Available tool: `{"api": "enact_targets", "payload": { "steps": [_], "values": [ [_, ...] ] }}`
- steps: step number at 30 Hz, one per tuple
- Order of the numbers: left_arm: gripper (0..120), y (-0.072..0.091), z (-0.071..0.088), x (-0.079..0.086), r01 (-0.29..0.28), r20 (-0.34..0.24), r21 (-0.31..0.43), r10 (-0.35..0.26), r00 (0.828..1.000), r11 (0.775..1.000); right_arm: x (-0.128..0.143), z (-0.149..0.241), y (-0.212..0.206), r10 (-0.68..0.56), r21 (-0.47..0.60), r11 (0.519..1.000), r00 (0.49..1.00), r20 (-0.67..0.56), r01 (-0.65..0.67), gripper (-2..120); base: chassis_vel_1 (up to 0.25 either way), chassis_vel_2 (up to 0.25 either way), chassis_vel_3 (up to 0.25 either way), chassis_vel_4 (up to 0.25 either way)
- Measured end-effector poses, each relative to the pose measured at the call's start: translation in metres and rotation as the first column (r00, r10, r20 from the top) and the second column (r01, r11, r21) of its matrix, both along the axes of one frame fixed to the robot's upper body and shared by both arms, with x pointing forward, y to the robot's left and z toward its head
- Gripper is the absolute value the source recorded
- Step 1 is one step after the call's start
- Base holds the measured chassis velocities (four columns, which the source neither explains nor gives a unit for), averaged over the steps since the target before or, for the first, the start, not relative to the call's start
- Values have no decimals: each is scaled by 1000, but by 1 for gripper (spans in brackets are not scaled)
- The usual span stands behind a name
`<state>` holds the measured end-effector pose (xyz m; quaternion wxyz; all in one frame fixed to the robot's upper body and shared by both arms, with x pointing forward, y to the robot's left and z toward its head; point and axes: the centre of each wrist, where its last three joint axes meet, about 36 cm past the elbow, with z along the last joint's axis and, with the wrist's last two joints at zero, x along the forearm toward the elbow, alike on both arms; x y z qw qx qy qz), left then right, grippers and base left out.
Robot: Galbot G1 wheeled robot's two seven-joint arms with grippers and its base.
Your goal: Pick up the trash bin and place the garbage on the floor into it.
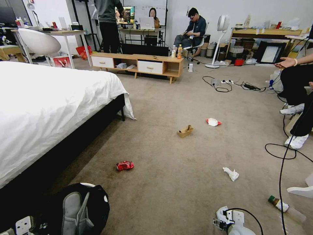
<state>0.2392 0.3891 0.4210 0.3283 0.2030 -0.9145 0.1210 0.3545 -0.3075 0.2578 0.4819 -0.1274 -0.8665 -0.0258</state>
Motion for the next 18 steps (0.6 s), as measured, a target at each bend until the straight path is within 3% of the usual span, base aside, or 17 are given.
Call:
{"api": "enact_targets", "payload": {
  "steps": [18],
  "values": [
    [2,3,0,-1,-9,-3,3,9,1000,1000,15,-16,-3,-20,-3,1000,1000,-11,20,98,0,0,0,0]
  ]
}}
